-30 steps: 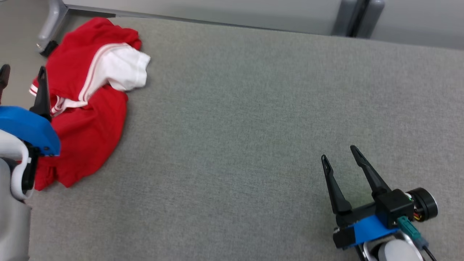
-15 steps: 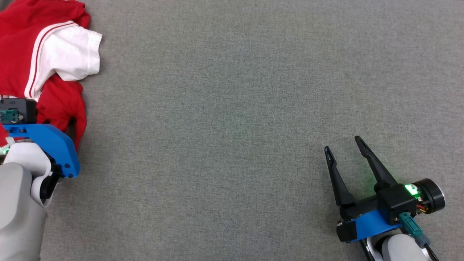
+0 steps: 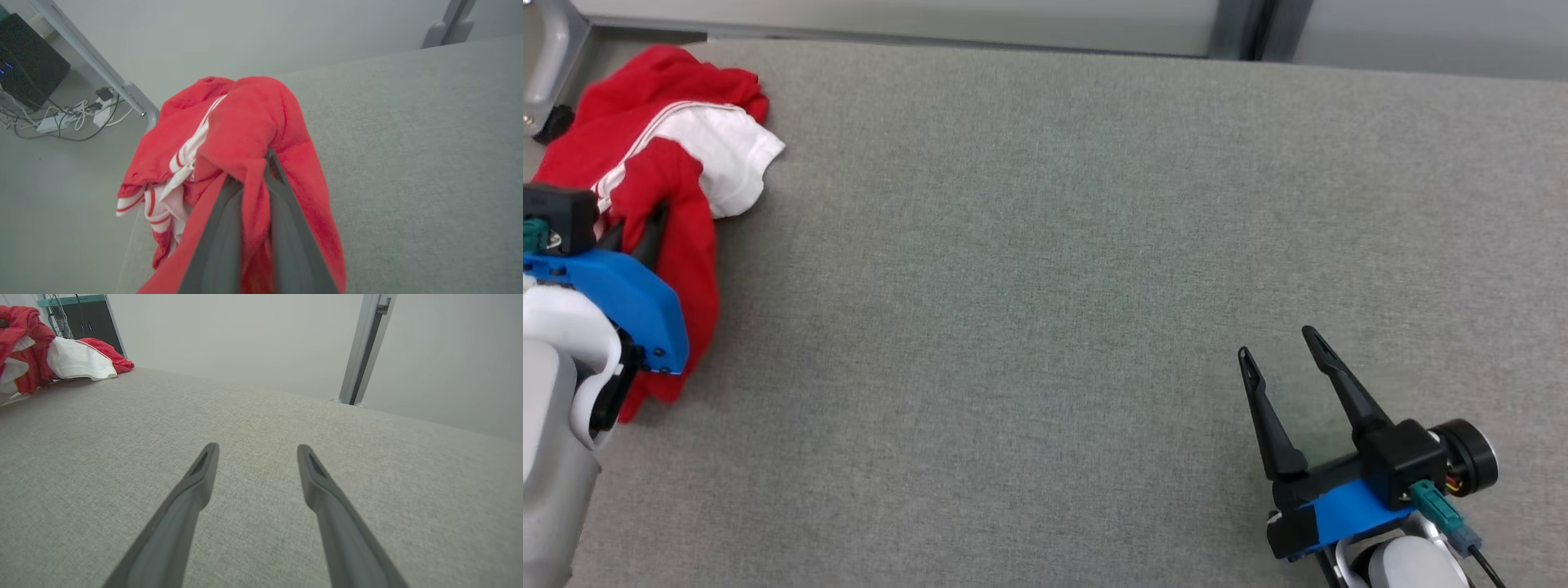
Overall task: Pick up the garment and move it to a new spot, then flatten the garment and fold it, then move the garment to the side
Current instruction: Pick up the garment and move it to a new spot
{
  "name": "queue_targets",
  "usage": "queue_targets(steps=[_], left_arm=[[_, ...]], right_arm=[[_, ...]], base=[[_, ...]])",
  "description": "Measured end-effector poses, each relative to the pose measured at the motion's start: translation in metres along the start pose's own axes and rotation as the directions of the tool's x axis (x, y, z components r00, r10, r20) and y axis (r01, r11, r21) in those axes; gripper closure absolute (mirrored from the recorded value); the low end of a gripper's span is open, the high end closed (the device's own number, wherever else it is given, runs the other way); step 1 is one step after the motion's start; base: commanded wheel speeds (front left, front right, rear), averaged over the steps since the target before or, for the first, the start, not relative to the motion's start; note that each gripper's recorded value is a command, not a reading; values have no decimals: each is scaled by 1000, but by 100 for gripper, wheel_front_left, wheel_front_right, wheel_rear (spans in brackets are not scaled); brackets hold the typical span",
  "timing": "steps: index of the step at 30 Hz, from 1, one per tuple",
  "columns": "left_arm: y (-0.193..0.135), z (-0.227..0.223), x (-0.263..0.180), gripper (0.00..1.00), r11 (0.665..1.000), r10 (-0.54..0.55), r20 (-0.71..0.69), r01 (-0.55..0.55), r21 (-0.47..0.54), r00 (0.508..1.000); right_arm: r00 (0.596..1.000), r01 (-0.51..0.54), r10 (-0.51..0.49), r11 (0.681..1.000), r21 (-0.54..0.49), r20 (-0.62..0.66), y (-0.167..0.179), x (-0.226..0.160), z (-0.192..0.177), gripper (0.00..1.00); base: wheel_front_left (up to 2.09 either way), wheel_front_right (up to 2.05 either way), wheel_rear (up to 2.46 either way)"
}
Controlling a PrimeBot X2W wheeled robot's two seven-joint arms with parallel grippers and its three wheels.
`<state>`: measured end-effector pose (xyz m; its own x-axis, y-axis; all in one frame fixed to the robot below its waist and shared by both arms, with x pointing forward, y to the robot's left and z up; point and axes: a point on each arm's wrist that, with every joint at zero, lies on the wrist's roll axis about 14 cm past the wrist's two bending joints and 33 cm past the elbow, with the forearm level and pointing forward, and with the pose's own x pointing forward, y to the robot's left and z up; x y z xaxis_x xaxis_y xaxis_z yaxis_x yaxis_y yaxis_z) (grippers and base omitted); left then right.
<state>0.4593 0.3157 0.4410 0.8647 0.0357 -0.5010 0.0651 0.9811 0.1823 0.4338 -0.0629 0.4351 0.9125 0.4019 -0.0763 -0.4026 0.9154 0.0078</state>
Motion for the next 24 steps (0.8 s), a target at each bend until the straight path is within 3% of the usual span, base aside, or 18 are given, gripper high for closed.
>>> queue_targets(steps=[4,7,8,9,10,11,15,19,21,24], left_arm=[[-29,90,-24,100,992,-108,276,86,90,955],[-67,133,-40,100,975,-218,389,179,134,895],[-67,133,-40,100,975,-218,389,179,134,895],[-82,146,-46,100,966,-255,418,208,154,872],[-115,170,-55,100,942,-334,470,276,189,817],[-115,170,-55,100,942,-334,470,276,189,817],[-196,208,-72,100,867,-495,537,432,249,683],[-279,226,-84,100,763,-621,569,583,281,539],[-316,229,-87,100,715,-650,590,649,262,478],[-352,225,-82,100,674,-640,634,714,191,435]], right_arm=[[999,41,-41,999,15,32,-7,-18,17,0],[995,89,-90,996,23,44,-19,-34,25,0],[995,89,-90,996,23,44,-19,-34,25,0],[993,109,-110,994,28,49,-24,-40,27,0],[986,156,-157,987,34,51,-36,-53,29,0],[986,156,-157,987,34,51,-36,-53,29,0],[966,248,-250,968,40,57,-61,-77,32,0],[941,330,-333,942,53,54,-82,-100,32,0],[928,365,-368,929,61,53,-91,-108,32,0],[911,405,-408,912,68,51,-103,-117,32,0]], base=[[0,0,0],[0,0,0],[0,0,0],[0,0,0],[0,0,0],[0,0,0],[0,0,0],[0,0,0],[0,0,0],[0,0,0]])
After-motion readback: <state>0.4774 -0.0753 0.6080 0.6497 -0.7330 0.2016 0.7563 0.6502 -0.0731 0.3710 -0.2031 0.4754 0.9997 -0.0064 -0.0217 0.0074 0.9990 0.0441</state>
